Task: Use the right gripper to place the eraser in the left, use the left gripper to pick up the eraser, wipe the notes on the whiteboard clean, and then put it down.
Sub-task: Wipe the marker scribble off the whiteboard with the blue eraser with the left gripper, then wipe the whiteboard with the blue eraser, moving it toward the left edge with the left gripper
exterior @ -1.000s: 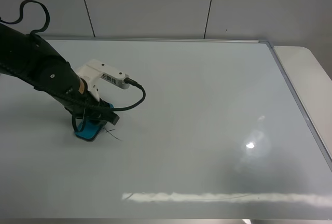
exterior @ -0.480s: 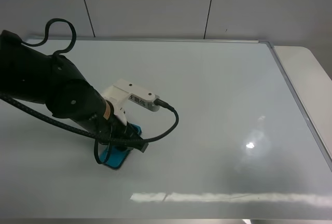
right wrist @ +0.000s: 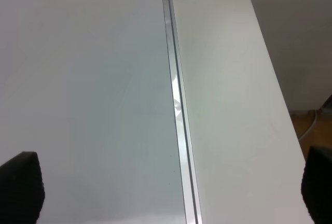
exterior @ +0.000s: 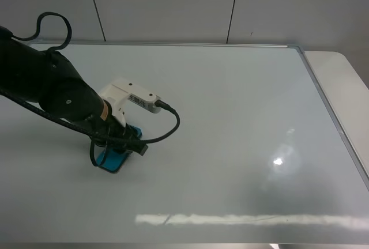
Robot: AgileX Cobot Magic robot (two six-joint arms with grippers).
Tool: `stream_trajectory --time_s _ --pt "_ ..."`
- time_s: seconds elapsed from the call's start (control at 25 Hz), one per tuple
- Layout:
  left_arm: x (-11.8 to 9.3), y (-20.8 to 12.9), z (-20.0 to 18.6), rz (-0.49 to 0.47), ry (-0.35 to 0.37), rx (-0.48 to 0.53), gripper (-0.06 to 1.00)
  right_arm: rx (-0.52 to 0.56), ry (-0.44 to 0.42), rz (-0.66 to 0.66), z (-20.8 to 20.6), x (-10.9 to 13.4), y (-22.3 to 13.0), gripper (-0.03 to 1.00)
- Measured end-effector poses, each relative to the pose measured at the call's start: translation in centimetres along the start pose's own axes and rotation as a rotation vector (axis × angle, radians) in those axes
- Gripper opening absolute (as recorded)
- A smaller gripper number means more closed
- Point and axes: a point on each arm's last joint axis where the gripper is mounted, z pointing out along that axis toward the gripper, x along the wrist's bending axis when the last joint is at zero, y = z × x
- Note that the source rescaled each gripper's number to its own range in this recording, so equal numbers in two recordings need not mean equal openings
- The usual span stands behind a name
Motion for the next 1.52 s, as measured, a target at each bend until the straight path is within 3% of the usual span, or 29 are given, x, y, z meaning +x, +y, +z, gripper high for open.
stream_trajectory --time_s 0.2,0.4,0.56,0.68,0.96,1.52 --pt "6.0 0.0 -1.3 -0.075 0.118 0.007 0.03 0.0 0.0 0.0 0.0 0.0 0.0 1.0" --pt "11.8 -0.4 -4.5 -0.211 0.221 -0.068 0.03 0.0 0.0 0.0 0.0 0.0 0.0 1.0" --pt "14.4 -1.4 -5.9 -0.245 0.278 -0.053 0.03 0.0 0.0 0.0 0.0 0.0 0.0 1.0" --pt "14.9 -1.9 -6.0 -0.246 0.284 -0.016 0.03 0.0 0.0 0.0 0.0 0.0 0.0 1.0" --pt "14.0 -4.1 -5.0 -0.28 0.235 0.056 0.03 0.0 0.0 0.0 0.0 0.0 0.0 1.0" --pt "13.4 -5.0 -4.4 -0.316 0.205 0.046 0.04 0.0 0.0 0.0 0.0 0.0 0.0 1.0"
